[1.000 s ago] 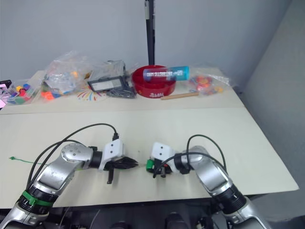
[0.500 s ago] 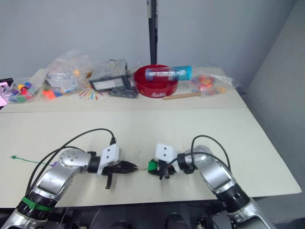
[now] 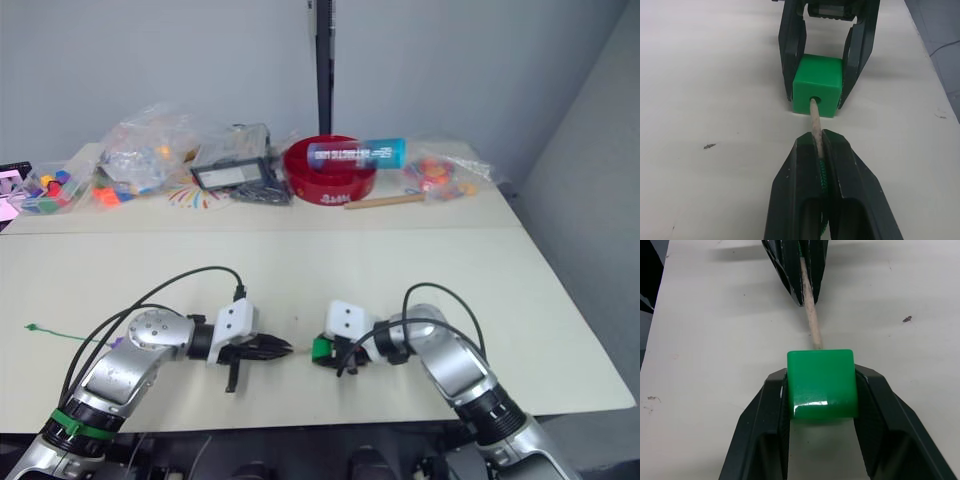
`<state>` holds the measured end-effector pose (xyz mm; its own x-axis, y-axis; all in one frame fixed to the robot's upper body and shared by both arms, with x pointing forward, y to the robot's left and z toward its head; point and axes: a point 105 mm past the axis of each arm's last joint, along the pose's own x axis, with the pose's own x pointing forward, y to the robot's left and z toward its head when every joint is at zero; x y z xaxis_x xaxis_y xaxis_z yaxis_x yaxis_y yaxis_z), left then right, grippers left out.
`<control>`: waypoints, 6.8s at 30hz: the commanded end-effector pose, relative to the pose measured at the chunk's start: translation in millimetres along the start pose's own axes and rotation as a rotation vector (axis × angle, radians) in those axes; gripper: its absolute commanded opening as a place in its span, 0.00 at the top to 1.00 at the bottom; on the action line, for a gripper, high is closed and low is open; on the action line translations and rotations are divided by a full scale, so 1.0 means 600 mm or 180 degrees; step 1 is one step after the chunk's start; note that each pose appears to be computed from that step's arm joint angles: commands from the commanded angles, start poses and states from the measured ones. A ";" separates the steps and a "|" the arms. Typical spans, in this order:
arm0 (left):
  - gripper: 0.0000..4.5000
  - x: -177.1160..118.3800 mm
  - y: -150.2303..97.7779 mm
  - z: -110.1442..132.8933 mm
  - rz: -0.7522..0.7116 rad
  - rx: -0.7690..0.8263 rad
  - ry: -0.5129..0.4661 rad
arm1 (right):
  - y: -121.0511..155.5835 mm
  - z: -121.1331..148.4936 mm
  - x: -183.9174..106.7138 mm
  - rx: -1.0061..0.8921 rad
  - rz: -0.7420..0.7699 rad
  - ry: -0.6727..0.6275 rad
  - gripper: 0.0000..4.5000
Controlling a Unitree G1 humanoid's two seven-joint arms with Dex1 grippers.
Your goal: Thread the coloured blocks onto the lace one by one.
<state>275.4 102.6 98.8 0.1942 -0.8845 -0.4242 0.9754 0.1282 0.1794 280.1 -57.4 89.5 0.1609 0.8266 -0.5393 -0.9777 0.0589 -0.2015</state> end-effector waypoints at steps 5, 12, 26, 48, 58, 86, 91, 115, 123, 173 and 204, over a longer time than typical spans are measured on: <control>1.00 0.005 0.000 0.027 -0.0022 0.0103 -0.0125 | 0.023 -0.014 0.016 0.0101 0.0210 0.0106 0.74; 1.00 0.017 -0.001 0.042 -0.0057 0.0128 -0.0150 | 0.028 -0.003 0.023 0.0075 0.0232 0.0093 0.74; 1.00 0.070 -0.005 0.070 -0.0318 0.0237 -0.0169 | 0.019 0.025 0.042 0.0093 0.0150 0.0021 0.74; 1.00 0.059 -0.016 0.047 -0.0239 0.0014 -0.0173 | 0.018 0.041 0.044 0.0251 0.0062 -0.0025 0.74; 1.00 0.071 -0.041 0.039 -0.0579 -0.0047 -0.0102 | 0.025 0.064 0.053 0.0009 0.0212 0.0025 0.74; 0.84 0.081 -0.021 0.070 -0.0450 0.0086 -0.0351 | 0.022 0.055 0.069 0.0048 0.0288 0.0059 0.74; 0.48 0.062 -0.012 0.070 -0.0361 0.0203 -0.0306 | 0.016 0.046 0.062 0.0084 0.0250 0.0103 0.74; 0.35 -0.016 0.021 0.012 -0.0174 0.0206 0.0026 | 0.018 0.009 0.020 0.0184 0.0269 0.0289 0.74; 0.35 -0.009 0.022 -0.007 -0.0172 0.0295 0.0147 | 0.021 0.002 0.017 0.0268 0.0249 0.0322 0.74; 0.00 0.005 0.013 0.042 -0.0232 0.0335 0.0133 | 0.013 0.040 0.020 0.0308 0.0114 0.0095 0.30; 0.63 0.071 0.007 0.033 -0.0351 0.0287 0.0084 | -0.001 -0.001 -0.036 0.0318 -0.0209 0.0167 0.00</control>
<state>283.9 61.1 91.4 0.0869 -0.8728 -0.4803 0.9856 0.0050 0.1693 273.7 -74.6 91.7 0.2057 0.7844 -0.5851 -0.9786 0.1702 -0.1158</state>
